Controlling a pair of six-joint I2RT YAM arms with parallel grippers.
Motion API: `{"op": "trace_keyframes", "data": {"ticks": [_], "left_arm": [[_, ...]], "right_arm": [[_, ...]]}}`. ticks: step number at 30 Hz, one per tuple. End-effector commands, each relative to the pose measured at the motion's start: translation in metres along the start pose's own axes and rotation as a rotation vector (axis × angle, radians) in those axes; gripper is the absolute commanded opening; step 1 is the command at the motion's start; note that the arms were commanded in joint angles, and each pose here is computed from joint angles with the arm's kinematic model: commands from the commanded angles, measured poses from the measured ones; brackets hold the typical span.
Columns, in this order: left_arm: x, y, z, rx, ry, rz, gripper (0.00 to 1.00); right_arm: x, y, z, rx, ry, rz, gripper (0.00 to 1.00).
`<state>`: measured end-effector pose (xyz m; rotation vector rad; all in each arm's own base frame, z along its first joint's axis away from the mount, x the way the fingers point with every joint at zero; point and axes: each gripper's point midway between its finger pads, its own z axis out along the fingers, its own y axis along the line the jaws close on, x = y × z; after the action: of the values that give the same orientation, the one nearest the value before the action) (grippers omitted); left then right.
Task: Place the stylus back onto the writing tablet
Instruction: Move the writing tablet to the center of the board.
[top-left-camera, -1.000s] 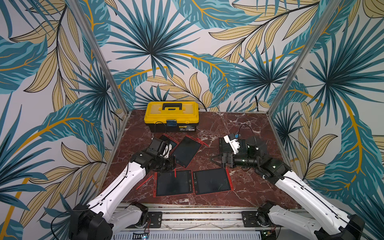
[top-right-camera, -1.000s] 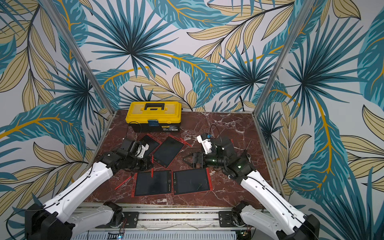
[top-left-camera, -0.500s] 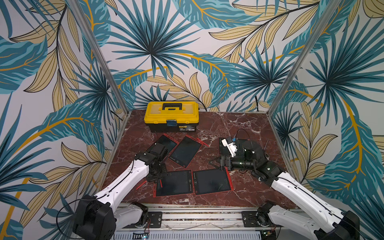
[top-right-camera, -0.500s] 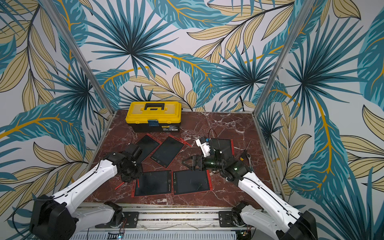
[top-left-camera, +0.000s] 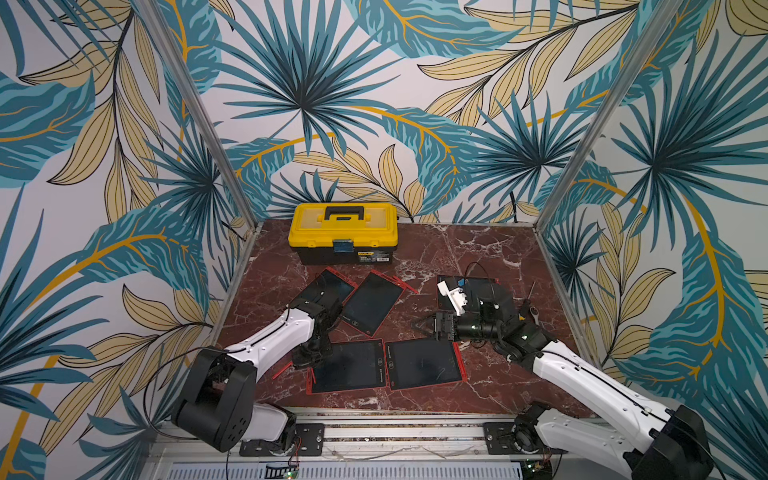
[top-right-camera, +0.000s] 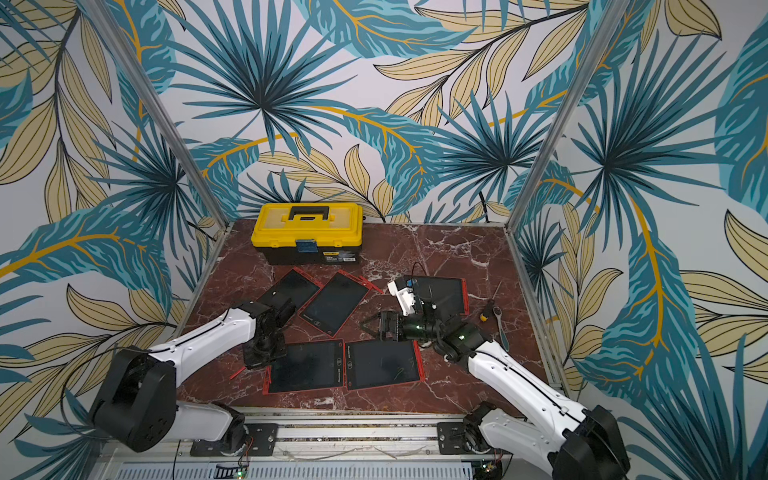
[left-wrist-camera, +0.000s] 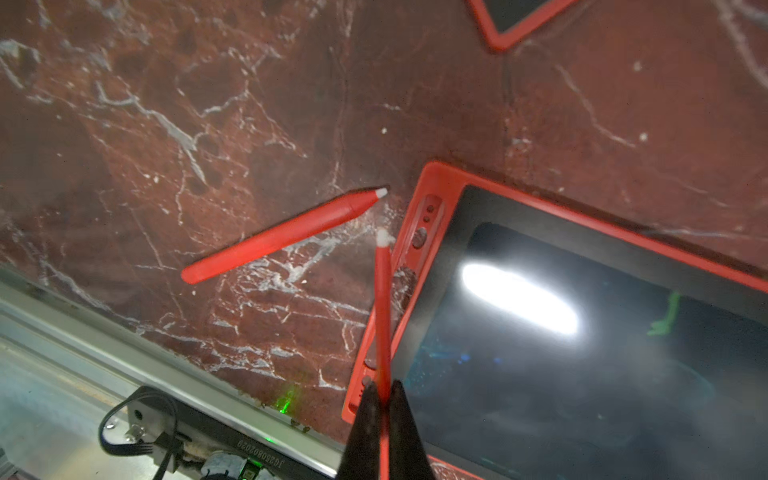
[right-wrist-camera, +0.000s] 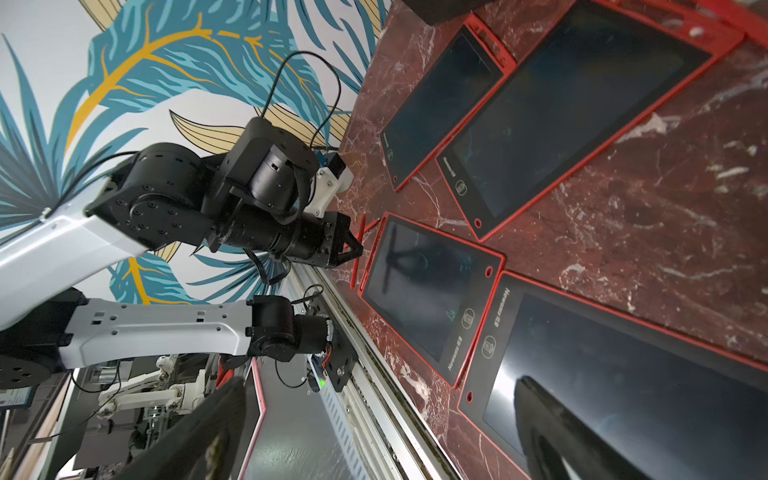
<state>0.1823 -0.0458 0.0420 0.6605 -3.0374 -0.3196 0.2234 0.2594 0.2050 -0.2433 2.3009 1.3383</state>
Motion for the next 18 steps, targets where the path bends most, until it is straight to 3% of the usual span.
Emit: {"op": "trace_keyframes", "data": {"ticks": [1,9,18], "left_arm": [[-0.004,0.004,0.012,-0.057,-0.002,0.020,0.00],[-0.006,0.000,0.032,-0.107,0.033,0.070,0.00],[0.002,-0.022,0.040,-0.019,0.069,0.059,0.00]], "right_arm": [[0.006,-0.008,0.008,-0.006,-0.017,0.048,0.99],[0.010,-0.016,0.009,0.018,-0.027,0.057,0.99],[0.013,-0.024,0.010,0.046,-0.027,0.067,1.00]]}}
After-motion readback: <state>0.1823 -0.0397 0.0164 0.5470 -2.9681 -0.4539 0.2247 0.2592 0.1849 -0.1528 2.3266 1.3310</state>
